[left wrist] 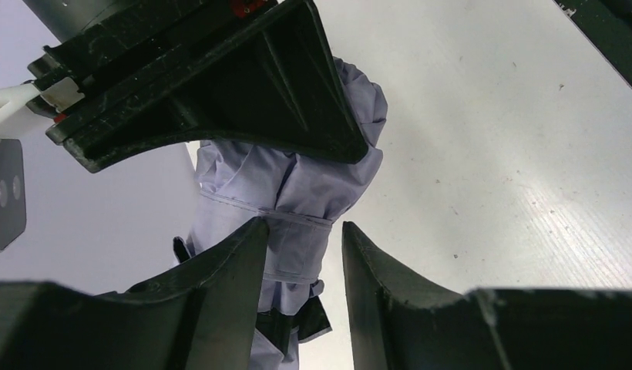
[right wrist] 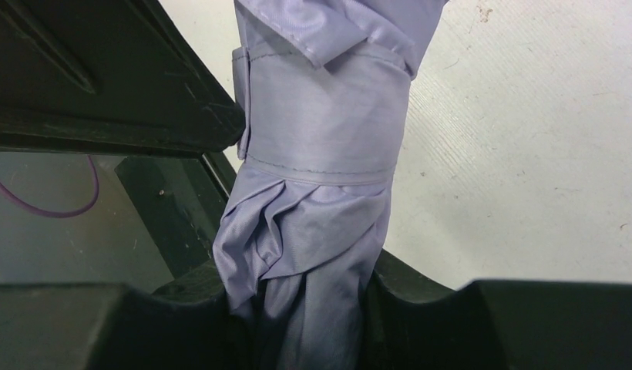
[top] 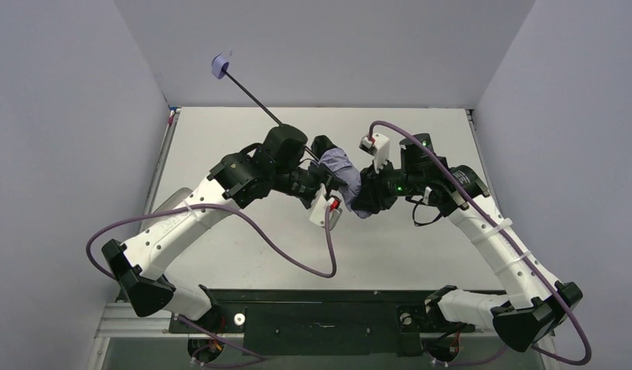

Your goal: Open the umbrella

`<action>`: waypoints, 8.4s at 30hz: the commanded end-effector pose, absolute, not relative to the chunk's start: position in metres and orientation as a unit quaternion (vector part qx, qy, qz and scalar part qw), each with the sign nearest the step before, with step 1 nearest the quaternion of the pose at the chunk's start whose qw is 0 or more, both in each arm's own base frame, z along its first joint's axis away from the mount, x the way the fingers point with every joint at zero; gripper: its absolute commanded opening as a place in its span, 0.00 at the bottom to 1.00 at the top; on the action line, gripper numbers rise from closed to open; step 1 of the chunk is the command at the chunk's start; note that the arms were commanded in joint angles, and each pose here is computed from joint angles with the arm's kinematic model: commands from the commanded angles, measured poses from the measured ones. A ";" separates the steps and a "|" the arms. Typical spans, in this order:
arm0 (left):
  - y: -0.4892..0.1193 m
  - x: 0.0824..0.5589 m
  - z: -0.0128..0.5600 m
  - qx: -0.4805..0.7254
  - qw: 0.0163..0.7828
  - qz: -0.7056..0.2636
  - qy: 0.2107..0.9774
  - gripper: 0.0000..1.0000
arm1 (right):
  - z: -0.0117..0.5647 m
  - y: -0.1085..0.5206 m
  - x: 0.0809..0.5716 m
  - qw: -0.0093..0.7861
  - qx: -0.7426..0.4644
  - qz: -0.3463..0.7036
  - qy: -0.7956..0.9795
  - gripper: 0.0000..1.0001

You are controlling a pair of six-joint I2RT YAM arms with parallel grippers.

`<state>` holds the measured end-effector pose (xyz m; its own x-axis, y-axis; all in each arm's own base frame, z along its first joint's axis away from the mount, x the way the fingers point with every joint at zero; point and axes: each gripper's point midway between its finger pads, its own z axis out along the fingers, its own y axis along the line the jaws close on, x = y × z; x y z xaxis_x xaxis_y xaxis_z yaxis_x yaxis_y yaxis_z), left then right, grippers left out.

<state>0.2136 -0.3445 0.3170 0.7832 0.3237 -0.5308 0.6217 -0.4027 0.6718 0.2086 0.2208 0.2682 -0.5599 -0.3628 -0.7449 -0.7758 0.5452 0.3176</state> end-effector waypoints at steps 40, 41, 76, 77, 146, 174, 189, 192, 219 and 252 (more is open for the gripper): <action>-0.321 0.213 0.284 0.857 0.434 -0.110 0.255 0.00 | 0.320 0.233 0.217 0.374 -0.329 0.411 0.764 0.00; -0.319 0.212 0.283 0.857 0.433 -0.110 0.255 0.00 | 0.321 0.233 0.219 0.377 -0.326 0.412 0.763 0.00; -0.301 0.176 0.224 0.865 0.351 -0.186 0.306 0.00 | 0.359 0.233 0.234 0.436 -0.247 0.463 0.731 0.00; -0.301 0.176 0.224 0.863 0.354 -0.187 0.309 0.00 | 0.359 0.232 0.234 0.437 -0.247 0.463 0.731 0.00; -0.264 0.394 0.489 0.125 0.603 -0.582 0.531 0.00 | 0.365 0.204 0.262 0.634 -0.302 0.216 0.678 0.62; -0.326 0.292 0.408 0.509 0.688 -0.290 0.429 0.00 | 0.380 0.178 0.301 0.597 -0.213 0.285 0.719 0.68; -0.334 0.293 0.470 0.368 0.682 -0.428 0.466 0.00 | 0.307 0.250 0.278 0.529 -0.333 0.305 0.718 0.53; -0.333 0.293 0.482 0.357 0.680 -0.443 0.463 0.00 | 0.278 0.248 0.280 0.505 -0.365 0.274 0.732 0.54; -0.329 0.306 0.471 0.367 0.628 -0.494 0.476 0.00 | 0.341 0.217 0.261 0.554 -0.390 0.265 0.686 0.62; -0.298 0.300 0.412 0.393 0.594 -0.426 0.558 0.76 | 0.385 0.252 0.319 0.664 -0.253 0.304 0.635 0.00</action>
<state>0.3086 -0.3201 0.4168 -0.1072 -0.1632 -0.9807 0.9543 0.2599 -0.1476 0.3169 0.2638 0.3297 -0.1432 -0.0366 -0.9890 -0.7483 0.6580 0.0840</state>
